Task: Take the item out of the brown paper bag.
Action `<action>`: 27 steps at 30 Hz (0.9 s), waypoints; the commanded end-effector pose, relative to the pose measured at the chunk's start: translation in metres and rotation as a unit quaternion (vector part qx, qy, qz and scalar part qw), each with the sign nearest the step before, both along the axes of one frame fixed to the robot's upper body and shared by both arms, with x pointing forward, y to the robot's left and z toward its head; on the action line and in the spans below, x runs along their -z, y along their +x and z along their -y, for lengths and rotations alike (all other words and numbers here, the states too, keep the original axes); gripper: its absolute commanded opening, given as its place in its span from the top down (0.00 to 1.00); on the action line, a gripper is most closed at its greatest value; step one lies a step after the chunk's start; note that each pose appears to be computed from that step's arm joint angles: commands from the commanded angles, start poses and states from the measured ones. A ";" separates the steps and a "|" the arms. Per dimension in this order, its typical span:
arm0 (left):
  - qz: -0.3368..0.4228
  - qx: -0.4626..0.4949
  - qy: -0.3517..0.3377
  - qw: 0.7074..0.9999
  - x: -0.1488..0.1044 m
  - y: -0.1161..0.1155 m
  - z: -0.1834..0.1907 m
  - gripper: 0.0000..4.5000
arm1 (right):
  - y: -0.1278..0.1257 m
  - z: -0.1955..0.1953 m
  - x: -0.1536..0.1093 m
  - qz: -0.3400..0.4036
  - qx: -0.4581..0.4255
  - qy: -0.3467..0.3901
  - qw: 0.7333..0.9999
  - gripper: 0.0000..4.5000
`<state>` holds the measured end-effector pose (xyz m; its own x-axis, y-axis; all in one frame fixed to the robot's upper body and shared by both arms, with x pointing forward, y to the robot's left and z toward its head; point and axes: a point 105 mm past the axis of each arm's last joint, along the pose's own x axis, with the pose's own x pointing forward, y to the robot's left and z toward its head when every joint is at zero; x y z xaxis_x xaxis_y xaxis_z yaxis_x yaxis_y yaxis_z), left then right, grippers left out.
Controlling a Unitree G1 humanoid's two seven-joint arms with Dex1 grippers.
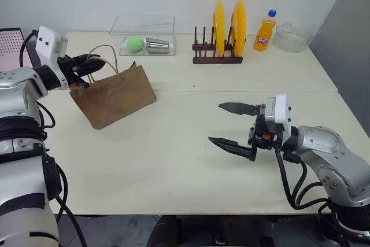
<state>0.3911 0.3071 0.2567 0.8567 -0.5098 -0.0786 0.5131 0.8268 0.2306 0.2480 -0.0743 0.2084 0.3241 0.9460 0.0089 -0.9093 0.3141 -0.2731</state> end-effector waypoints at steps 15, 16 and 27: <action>0.056 0.135 0.036 0.989 -0.057 -0.005 0.048 0.99 | -0.006 0.012 -0.011 0.018 0.012 -0.013 1.000 0.00; 0.059 0.143 0.037 0.987 -0.060 -0.005 0.052 0.99 | -0.007 0.013 -0.011 0.017 0.013 -0.015 1.000 0.00; 0.068 0.243 0.056 0.966 -0.078 0.000 0.104 0.99 | -0.010 0.021 -0.014 0.013 0.034 -0.025 0.999 0.00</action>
